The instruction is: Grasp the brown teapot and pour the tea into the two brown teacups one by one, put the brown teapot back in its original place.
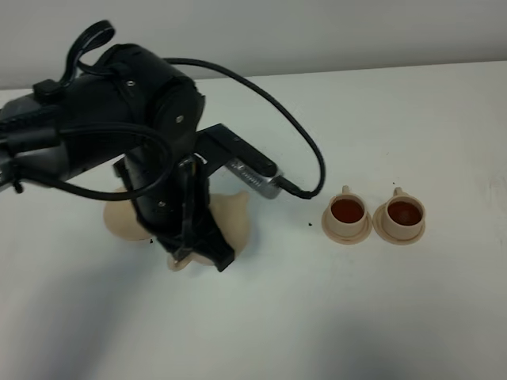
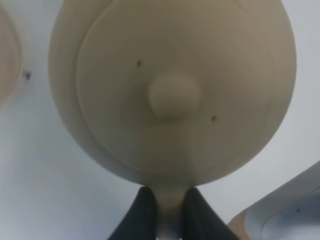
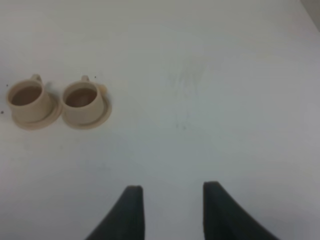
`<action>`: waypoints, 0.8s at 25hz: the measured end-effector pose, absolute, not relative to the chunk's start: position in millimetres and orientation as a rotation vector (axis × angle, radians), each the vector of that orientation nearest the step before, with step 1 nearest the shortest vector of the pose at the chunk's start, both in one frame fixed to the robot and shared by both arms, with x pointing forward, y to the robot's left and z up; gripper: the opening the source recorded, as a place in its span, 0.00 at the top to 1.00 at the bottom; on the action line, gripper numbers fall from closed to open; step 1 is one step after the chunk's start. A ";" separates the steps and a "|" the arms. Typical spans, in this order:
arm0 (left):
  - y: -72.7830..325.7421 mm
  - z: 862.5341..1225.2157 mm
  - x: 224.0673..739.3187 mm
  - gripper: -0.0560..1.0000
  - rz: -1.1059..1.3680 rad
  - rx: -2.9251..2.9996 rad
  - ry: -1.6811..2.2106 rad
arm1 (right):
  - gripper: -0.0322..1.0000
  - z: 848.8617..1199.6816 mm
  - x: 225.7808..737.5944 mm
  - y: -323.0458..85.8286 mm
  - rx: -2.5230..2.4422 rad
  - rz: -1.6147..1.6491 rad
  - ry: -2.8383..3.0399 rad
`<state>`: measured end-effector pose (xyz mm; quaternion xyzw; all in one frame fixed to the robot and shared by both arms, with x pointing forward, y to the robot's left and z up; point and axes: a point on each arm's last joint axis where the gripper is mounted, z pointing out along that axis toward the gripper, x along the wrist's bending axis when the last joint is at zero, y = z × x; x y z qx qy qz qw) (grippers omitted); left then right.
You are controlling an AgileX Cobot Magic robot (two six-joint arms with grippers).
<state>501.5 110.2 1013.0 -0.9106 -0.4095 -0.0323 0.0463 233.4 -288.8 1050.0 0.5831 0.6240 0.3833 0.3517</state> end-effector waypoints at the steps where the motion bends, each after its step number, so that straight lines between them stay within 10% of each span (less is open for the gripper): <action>1: 119.6 1009.8 500.4 0.80 -0.100 -2.760 -1.305 | 0.67 1050.0 233.4 -288.8 1.509 0.992 1.615; 20: 220.3 978.8 535.6 0.80 -0.234 -2.554 -1.917 | 0.67 1050.0 233.4 -288.8 1.509 0.992 1.615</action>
